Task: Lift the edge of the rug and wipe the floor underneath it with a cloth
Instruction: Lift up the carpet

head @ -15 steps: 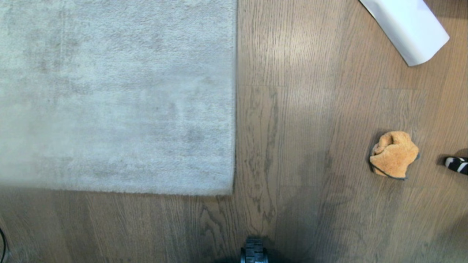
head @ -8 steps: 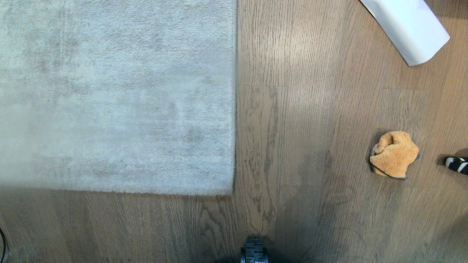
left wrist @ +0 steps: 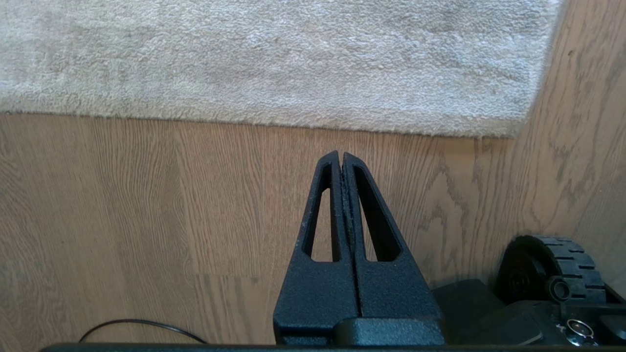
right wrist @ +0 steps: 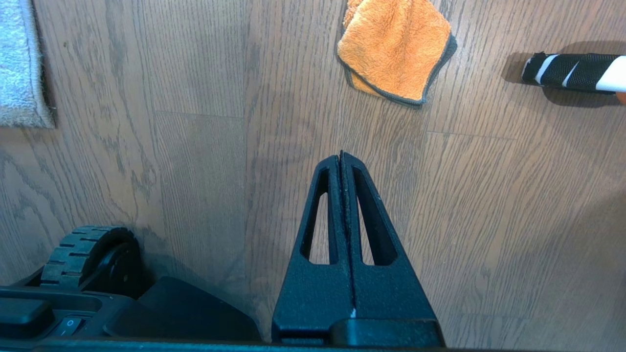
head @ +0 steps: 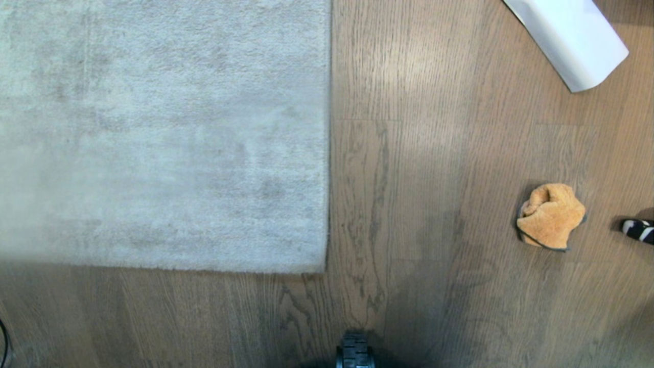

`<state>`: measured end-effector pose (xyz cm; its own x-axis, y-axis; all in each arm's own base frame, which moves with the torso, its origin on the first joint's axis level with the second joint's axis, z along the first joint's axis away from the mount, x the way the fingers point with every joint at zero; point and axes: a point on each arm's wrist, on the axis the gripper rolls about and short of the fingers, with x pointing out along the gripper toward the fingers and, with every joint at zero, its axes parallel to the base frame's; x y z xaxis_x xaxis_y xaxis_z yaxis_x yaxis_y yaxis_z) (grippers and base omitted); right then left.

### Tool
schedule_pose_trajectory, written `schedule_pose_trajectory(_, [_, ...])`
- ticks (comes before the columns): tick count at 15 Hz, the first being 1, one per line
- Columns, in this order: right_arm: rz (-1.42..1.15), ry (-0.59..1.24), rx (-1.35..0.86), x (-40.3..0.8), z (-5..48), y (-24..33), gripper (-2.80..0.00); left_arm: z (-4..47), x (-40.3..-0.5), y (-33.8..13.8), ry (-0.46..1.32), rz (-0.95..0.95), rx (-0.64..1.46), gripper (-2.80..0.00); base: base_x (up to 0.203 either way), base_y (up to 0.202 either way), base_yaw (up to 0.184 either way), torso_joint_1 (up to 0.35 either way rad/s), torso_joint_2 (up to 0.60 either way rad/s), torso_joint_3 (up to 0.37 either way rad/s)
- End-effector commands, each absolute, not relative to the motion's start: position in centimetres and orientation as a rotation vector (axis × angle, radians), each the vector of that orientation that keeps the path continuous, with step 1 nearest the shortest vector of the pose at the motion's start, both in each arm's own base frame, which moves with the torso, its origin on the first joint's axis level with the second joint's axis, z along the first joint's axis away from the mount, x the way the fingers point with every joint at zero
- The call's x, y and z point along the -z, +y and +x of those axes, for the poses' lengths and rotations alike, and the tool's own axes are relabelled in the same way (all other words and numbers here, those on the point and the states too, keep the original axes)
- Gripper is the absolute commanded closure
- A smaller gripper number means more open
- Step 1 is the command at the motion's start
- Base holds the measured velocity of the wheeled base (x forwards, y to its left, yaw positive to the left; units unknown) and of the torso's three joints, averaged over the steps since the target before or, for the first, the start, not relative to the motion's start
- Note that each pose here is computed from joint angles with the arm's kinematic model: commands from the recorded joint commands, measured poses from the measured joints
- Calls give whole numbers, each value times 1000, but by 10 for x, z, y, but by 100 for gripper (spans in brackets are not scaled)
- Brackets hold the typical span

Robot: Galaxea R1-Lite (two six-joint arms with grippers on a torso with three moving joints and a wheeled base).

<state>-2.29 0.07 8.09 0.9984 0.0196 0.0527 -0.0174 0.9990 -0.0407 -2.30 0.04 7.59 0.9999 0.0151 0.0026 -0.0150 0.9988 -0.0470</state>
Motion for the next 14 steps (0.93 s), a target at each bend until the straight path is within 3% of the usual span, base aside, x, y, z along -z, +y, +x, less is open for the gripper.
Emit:
schedule_pose_trajectory(1, [-41, -54, -19, -81, -23, 1, 0, -23, -76, 0, -2, -48, -15, 0, 0, 0, 0, 0, 0, 0])
schedule_pose_trajectory(14, [-41, -54, -19, -81, -23, 1, 0, -22, -76, 0, 10, -46, -14, 0, 0, 0, 0, 0, 0, 0])
